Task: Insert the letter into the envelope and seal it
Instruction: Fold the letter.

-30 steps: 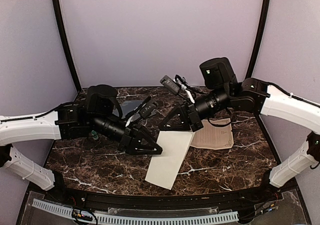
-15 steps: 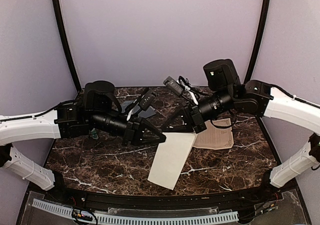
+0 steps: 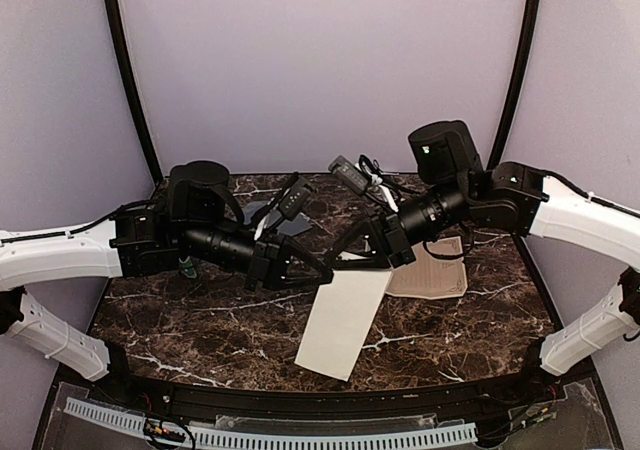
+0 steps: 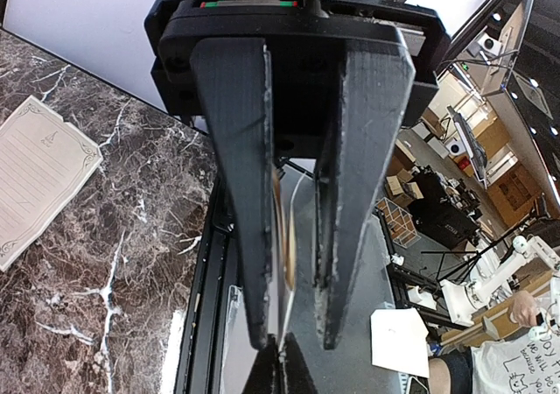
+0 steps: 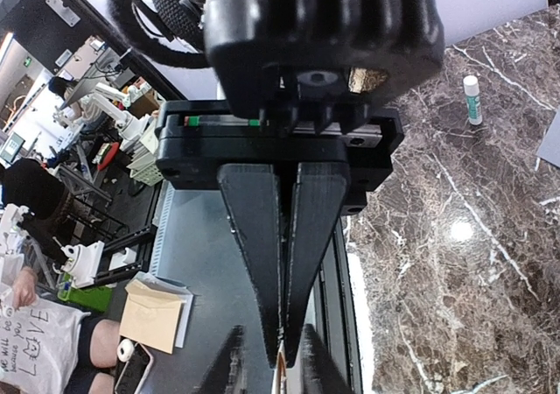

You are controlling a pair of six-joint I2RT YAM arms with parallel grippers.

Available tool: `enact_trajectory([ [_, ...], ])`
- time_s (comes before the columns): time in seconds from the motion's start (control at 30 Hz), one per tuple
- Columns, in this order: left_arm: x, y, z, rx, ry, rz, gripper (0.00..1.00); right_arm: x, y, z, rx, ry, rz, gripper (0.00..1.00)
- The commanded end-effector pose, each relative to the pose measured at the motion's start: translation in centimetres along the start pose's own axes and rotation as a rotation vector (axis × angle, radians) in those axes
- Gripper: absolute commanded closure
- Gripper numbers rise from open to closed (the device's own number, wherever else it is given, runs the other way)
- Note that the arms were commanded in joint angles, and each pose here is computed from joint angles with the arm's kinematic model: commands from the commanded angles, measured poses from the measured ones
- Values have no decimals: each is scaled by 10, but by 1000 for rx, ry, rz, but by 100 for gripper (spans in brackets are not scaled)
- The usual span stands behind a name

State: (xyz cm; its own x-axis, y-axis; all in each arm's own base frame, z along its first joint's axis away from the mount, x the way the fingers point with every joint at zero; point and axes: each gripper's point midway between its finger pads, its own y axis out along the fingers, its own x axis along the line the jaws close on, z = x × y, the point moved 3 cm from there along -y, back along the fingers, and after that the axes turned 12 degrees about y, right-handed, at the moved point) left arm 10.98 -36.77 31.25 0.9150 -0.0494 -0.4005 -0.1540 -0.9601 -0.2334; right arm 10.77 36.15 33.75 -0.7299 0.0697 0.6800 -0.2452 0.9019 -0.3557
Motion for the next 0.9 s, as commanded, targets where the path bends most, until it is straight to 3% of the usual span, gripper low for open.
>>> enact_trajectory([
  [0.0, -8, -4, -9, -36, 33, 26, 100, 7, -3, 0, -20, -22, -10, 95],
  [0.03, -8, -3, -8, -35, 32, 28, 100, 6, -4, -1, -27, -23, -4, 100],
  [0.5, -9, -2, 14, 32, -18, 65, 97, -2, -28, -32, -217, -59, 135, 100],
  [0.87, -10, -6, 35, 82, -49, 80, 100, -12, -49, -49, -299, -59, 200, 100],
])
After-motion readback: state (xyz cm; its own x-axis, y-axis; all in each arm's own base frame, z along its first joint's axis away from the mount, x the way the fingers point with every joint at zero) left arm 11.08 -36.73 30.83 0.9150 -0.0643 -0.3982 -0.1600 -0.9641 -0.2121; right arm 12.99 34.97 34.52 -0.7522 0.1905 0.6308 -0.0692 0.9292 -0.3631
